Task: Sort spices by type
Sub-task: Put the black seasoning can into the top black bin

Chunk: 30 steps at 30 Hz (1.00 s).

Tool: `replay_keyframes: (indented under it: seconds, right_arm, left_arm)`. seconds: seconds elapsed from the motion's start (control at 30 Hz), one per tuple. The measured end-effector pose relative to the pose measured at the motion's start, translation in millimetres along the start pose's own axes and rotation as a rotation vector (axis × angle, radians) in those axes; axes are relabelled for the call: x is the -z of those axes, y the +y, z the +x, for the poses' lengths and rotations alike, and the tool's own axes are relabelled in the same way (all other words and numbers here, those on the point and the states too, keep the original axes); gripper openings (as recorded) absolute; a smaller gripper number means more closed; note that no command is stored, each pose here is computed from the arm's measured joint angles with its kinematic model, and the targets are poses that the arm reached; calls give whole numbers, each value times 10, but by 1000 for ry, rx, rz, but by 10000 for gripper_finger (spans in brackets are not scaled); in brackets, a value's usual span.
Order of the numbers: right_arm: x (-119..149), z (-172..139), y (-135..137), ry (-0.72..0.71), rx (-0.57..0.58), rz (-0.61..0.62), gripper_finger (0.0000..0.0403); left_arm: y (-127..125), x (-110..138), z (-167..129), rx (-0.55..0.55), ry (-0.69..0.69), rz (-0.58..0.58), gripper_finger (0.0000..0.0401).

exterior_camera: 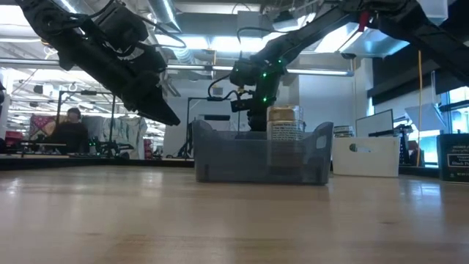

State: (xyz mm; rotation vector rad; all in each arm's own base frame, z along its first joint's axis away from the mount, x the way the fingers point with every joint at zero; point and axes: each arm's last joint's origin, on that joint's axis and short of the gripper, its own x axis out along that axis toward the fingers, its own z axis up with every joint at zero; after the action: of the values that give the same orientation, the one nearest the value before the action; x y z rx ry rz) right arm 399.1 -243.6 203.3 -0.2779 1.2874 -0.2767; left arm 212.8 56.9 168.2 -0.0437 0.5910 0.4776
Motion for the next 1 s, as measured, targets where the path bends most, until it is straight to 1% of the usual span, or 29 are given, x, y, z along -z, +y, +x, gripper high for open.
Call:
replay_keyframes:
  seconds: [0.1,0.17,0.4,0.5,0.57,0.63,0.8,0.87,1.0]
  right_arm:
    - [4,23,4,10,5,0,136]
    - [5,55,10,16,8,1,152]
    - [11,113,24,32,11,2,234]
    - [3,38,18,22,16,12,260]
    - [-13,-119,13,3,25,17,271]
    - [-32,-345,27,-19,34,16,277]
    - [-6,-926,199,-17,3,14,279]
    - [52,-1182,310,7,-37,25,279]
    - [204,-1596,560,83,-170,82,279]
  left_arm:
    - [-1,0,0,0,0,0,310]
    - [-1,0,0,0,0,0,310]
    - [-1,0,0,0,0,1,310]
    - [-1,0,0,0,0,2,310]
    - [0,0,0,0,0,2,310]
    - [0,0,0,0,0,2,310]
    - [0,0,0,0,0,3,310]
    - [-1,0,0,0,0,3,310]
    - [0,0,0,0,0,5,310]
